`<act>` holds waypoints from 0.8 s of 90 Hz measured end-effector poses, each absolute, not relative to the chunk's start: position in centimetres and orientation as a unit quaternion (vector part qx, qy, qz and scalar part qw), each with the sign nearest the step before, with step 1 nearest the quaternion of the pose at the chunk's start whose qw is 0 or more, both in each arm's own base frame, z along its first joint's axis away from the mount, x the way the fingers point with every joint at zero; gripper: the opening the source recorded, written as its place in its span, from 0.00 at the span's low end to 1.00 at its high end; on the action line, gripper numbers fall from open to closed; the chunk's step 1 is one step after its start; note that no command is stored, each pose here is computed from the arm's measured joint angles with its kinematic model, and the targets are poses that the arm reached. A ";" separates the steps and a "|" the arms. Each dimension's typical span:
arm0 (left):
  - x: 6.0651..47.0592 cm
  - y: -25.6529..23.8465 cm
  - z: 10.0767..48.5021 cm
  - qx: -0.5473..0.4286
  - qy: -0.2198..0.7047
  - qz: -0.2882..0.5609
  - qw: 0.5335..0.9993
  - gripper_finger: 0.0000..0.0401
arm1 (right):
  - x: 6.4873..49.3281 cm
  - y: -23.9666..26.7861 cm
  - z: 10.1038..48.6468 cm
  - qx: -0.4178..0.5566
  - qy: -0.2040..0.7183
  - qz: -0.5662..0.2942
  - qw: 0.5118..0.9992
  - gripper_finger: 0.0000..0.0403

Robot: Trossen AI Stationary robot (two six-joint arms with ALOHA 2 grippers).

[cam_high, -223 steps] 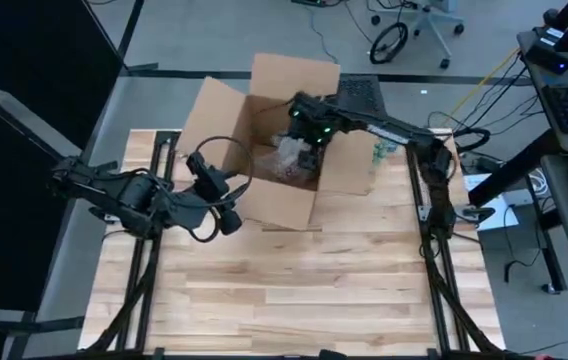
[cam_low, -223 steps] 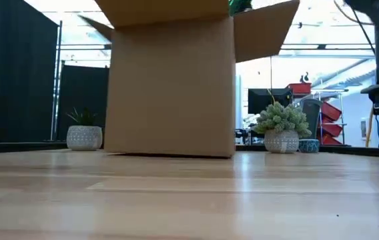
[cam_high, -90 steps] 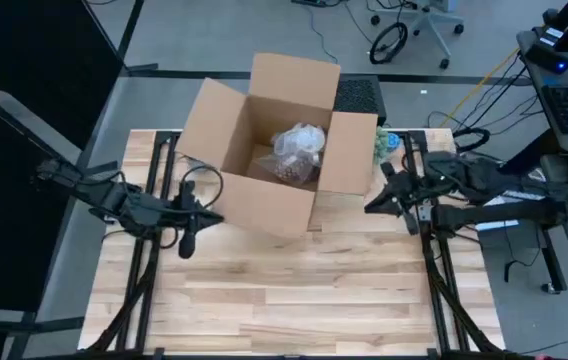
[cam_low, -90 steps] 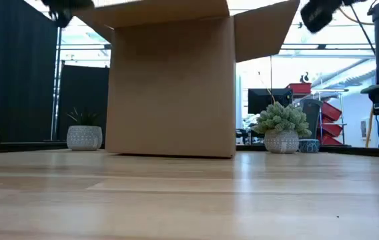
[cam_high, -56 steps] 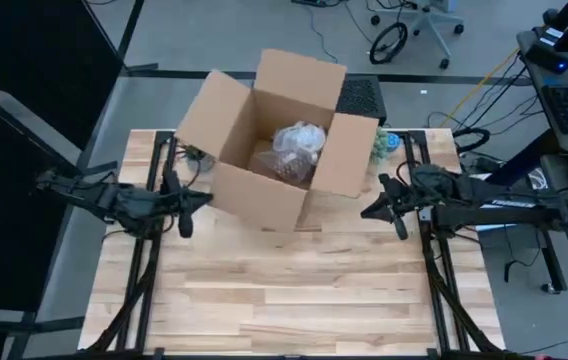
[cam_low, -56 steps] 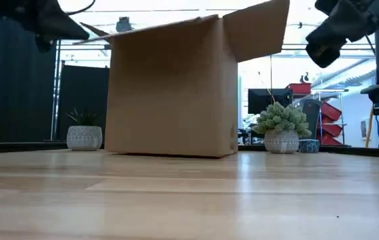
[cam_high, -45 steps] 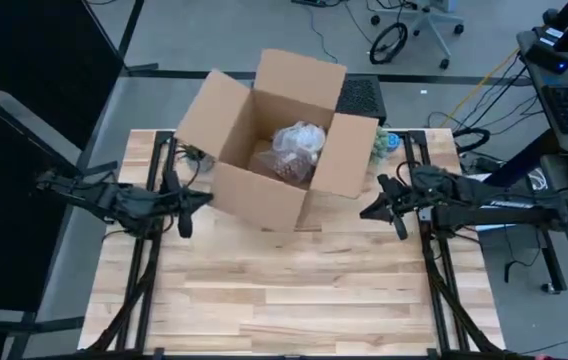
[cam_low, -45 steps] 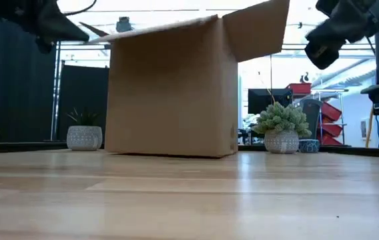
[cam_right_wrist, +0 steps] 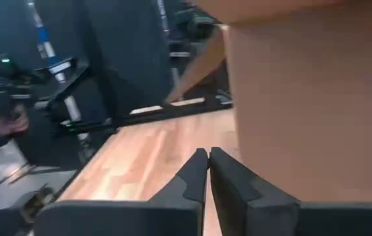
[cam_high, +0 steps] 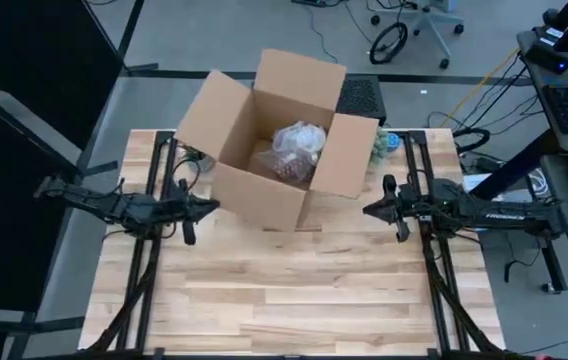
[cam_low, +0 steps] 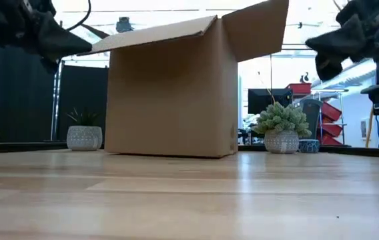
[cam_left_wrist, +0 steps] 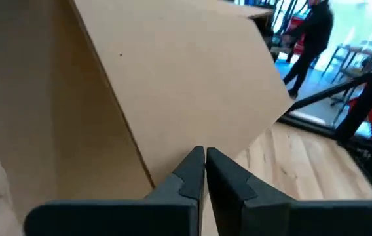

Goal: Wrap mug
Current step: Return to Home Position

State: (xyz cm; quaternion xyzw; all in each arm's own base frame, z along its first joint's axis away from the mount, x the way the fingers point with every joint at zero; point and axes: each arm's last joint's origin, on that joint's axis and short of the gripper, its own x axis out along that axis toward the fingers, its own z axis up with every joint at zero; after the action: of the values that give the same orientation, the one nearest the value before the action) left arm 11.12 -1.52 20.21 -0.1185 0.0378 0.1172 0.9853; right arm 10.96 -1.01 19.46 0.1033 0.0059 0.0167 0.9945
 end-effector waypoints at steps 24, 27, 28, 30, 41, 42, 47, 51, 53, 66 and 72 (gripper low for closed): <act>10.6 -1.5 19.1 -0.098 0.022 0.101 0.990 0.02 | 10.6 -1.1 17.0 0.108 -0.008 -0.003 0.994 0.00; 10.6 -1.5 18.9 -0.098 0.019 0.088 0.991 0.02 | 10.5 -1.1 17.1 0.103 -0.010 -0.002 0.995 0.00; 10.6 -1.5 18.8 -0.099 0.019 0.083 0.991 0.02 | 10.5 -1.1 17.1 0.103 -0.010 -0.002 0.995 0.00; 10.5 -1.6 18.7 -0.099 0.019 0.073 0.992 0.02 | 10.5 -1.1 17.1 0.100 -0.010 -0.002 0.995 0.00; 10.4 -1.8 17.4 -0.107 0.022 0.028 0.994 0.02 | 10.5 -1.1 17.2 0.093 -0.015 -0.001 0.996 0.00; 10.4 -1.8 17.2 -0.108 0.019 0.026 0.994 0.02 | 10.5 -1.1 17.2 0.093 -0.015 -0.002 0.996 0.00; 10.5 -1.8 16.6 -0.111 0.010 0.025 0.993 0.02 | 10.5 -1.1 17.2 0.093 -0.013 -0.002 0.996 0.00; 10.4 -1.7 16.4 -0.110 0.014 0.031 0.993 0.02 | 10.5 -1.1 17.2 0.087 -0.014 -0.002 0.996 0.00; 10.4 -1.6 16.4 -0.109 0.017 0.035 0.993 0.02 | 10.5 -1.1 17.2 0.084 -0.015 -0.001 0.996 0.00; 10.3 -1.2 16.1 -0.104 0.029 0.028 0.994 0.02 | 10.5 -1.0 17.2 0.077 -0.015 0.000 0.997 0.00; 10.3 -1.0 16.1 -0.103 0.029 0.016 0.994 0.02 | 10.5 -1.0 17.2 0.070 -0.014 0.000 0.997 0.00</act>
State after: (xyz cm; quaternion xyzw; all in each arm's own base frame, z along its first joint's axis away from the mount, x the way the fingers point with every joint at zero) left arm 10.28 -1.00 16.13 -0.1030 0.0286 0.0164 0.9941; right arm 10.50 -1.04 17.18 0.0700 -0.0143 -0.0001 0.9974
